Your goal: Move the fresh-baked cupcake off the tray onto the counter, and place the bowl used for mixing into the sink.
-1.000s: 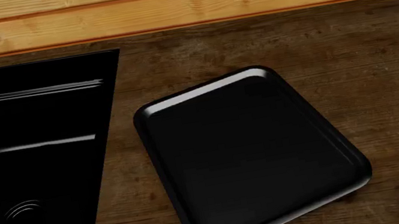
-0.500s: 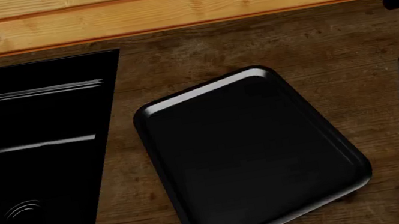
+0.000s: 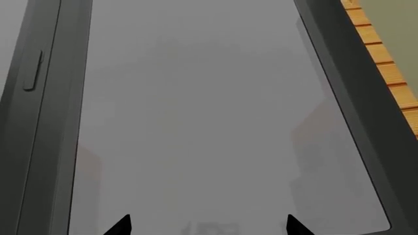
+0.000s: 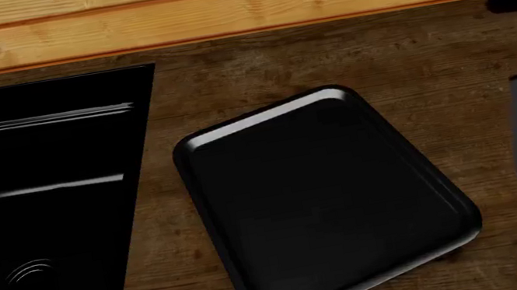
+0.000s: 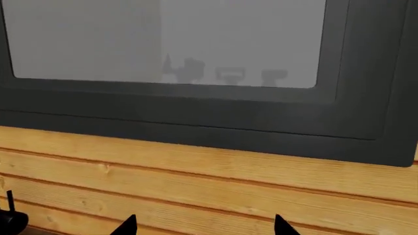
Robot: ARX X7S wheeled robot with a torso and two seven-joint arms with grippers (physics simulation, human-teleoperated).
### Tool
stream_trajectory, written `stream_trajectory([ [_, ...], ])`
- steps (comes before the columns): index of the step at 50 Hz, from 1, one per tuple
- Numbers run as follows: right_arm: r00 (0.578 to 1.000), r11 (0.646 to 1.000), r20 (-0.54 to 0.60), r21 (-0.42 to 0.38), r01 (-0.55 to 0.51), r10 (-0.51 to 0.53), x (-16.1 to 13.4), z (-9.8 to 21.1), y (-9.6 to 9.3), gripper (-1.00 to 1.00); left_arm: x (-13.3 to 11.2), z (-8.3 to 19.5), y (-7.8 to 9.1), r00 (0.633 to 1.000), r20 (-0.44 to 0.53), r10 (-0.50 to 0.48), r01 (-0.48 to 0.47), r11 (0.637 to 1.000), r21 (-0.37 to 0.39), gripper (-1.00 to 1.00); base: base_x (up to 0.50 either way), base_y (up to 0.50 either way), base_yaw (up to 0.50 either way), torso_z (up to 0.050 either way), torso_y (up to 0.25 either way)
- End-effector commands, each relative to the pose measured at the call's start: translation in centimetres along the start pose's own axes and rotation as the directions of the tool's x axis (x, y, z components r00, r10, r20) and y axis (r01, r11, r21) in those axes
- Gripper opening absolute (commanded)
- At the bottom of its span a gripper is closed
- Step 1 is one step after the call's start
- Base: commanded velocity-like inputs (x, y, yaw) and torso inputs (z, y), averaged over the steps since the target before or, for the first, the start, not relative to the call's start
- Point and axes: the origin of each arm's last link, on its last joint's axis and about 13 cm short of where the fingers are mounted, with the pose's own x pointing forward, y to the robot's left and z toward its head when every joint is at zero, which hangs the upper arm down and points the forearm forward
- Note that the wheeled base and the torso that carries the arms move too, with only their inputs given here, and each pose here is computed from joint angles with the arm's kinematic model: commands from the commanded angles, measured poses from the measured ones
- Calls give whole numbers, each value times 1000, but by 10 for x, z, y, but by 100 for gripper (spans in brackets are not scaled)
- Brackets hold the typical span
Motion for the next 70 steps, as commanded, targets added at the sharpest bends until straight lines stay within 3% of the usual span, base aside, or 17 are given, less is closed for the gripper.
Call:
stream_trajectory([
  [1,1000,1000,-20,21,4,-3,2,-2,4,100,0,1,0,1000,0,0,0,1000,-1,100,0,0,0,0,0],
  [12,1000,1000,-20,21,4,-3,2,-2,4,100,0,1,0,1000,0,0,0,1000,-1,100,0,0,0,0,0],
  [13,1000,998,-14,61,22,-21,1,-6,2,100,0,1,-1,1000,0,-7,7,1000,3,100,0,0,0,0,0],
  [16,1000,997,-15,70,17,-16,2,-11,3,100,0,1,0,1000,-1,-2,2,1000,5,100,0,0,0,0,0],
  [17,1000,992,-4,127,8,-8,4,-15,5,100,0,2,0,1000,0,-1,1,1000,5,100,0,0,0,0,0],
  [19,1000,994,-21,107,6,-4,6,-22,8,100,0,2,0,1000,1,0,0,1000,5,100,0,0,0,0,0],
  [27,999,988,-48,156,-6,14,7,-39,16,100,1,3,1,1000,6,5,-5,1000,1,100,0,0,0,0,0],
  [55,999,992,42,128,0,-6,9,-25,15,100,0,3,0,1000,1,-10,10,1000,17,100,0,0,0,0,0],
  [61,996,994,79,106,-39,31,9,-22,16,100,0,4,1,1000,16,2,-2,1000,-22,100,0,0,0,0,0],
  [70,997,993,68,114,-30,22,8,-23,15,100,0,3,0,1000,12,2,-1,1000,-19,100,0,0,0,0,0],
])
